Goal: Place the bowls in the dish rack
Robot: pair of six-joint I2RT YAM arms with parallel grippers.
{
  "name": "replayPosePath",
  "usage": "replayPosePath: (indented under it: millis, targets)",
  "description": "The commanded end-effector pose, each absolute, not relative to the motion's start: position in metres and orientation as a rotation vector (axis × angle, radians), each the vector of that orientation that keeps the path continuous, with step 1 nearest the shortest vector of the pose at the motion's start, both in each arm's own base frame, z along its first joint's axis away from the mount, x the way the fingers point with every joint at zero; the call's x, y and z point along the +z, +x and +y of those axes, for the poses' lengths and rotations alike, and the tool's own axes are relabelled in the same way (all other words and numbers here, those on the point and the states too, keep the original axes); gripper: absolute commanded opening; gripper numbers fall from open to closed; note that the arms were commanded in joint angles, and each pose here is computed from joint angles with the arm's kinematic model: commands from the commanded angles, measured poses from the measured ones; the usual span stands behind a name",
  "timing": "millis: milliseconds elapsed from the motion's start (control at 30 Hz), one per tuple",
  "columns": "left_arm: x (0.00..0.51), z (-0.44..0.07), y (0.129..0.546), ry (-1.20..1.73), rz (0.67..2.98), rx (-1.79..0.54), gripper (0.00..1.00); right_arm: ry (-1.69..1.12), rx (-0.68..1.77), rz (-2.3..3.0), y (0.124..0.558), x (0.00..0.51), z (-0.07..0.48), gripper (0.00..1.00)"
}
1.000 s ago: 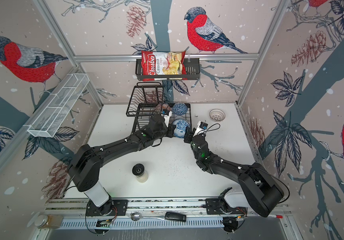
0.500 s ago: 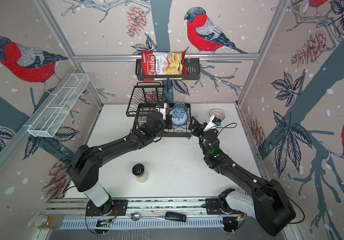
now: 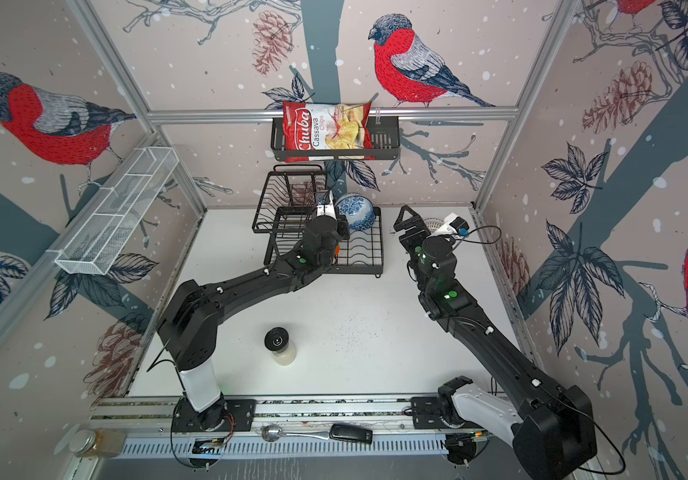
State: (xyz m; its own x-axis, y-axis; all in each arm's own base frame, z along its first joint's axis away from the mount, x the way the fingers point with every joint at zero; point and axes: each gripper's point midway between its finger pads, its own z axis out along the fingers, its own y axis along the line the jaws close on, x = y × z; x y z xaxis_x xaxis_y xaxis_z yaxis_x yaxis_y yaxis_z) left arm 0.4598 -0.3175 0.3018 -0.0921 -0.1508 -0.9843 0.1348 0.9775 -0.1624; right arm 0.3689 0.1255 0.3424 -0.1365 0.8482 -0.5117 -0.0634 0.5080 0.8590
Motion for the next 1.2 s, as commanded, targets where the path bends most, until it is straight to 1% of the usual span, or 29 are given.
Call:
replayPosePath:
  millis: [0,200,367,433,667,767,867,1033,1167]
  targets:
    - [0.345,-0.304,0.461,-0.105,1.481,-0.208,0.00,0.715,1.164,1.475,0.369,0.363,0.151,1.00]
    - [0.355,-0.300,0.444,-0.083,1.365,-0.129,0.00,0.705,1.411,1.436,0.376,0.385,0.180,1.00]
    - [0.353,-0.303,0.439,-0.076,1.347,-0.125,0.00,0.687,1.570,1.421,0.379,0.397,0.203,1.00]
    - [0.352,-0.303,0.437,-0.074,1.336,-0.106,0.00,0.705,1.607,1.441,0.384,0.389,0.214,0.99]
    - [0.351,-0.311,0.431,-0.044,1.307,-0.050,0.00,0.710,1.805,1.402,0.387,0.389,0.241,0.91]
    - [0.349,-0.314,0.429,-0.034,1.303,-0.046,0.00,0.700,1.895,1.374,0.390,0.392,0.252,0.87]
    - [0.351,-0.312,0.425,-0.035,1.286,-0.032,0.00,0.698,1.932,1.366,0.393,0.395,0.260,0.82]
    - [0.355,-0.310,0.420,-0.041,1.271,-0.022,0.00,0.739,1.944,1.345,0.401,0.396,0.263,0.66]
    - [0.356,-0.303,0.414,-0.058,1.258,-0.031,0.00,0.778,1.993,1.316,0.407,0.392,0.266,0.56]
